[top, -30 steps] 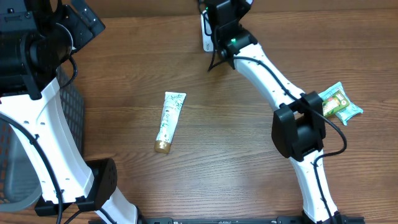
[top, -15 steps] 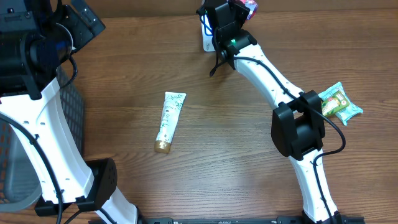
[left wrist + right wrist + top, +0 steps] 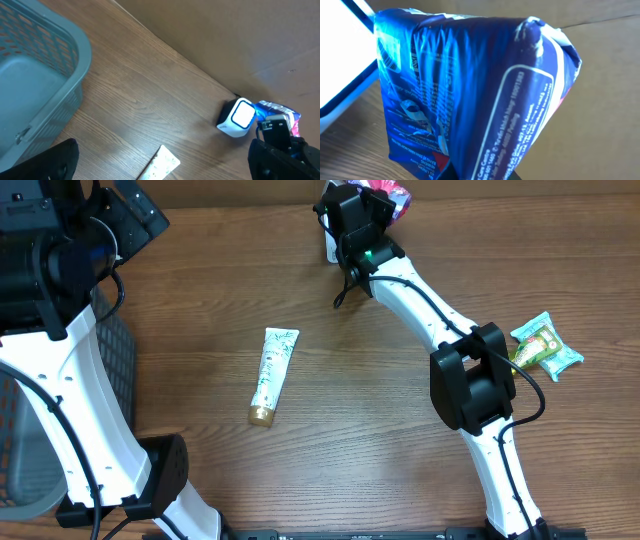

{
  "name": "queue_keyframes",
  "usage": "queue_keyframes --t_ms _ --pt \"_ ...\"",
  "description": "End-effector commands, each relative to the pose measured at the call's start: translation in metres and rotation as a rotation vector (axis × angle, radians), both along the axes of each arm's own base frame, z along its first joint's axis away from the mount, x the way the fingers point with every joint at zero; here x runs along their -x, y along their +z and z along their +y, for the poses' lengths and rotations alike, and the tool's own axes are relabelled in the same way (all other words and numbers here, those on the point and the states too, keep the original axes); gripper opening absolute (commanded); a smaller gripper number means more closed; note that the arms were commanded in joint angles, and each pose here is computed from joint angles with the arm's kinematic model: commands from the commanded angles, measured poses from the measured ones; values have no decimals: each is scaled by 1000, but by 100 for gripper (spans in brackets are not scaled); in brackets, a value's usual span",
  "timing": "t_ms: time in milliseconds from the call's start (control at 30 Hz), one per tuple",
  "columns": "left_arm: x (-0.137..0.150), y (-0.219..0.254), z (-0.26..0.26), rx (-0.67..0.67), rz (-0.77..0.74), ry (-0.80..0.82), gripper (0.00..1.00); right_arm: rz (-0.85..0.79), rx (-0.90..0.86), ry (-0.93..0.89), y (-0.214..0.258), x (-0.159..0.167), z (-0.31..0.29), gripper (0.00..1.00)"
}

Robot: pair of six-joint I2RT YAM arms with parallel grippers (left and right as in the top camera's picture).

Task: Scan the item barcode

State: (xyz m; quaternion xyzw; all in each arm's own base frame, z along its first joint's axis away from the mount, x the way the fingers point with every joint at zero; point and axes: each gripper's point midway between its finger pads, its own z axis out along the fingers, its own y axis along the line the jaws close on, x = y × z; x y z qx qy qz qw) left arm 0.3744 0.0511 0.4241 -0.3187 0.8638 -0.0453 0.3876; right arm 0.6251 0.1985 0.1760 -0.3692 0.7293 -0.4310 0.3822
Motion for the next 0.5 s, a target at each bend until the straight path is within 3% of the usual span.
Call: queue_keyframes --t_ms 0,467 --pt "0 1 -1 7 -5 3 99 -24 32 -23 8 2 0 4" --pt "0 1 -1 6 -5 3 99 -63 42 -49 16 14 18 4"
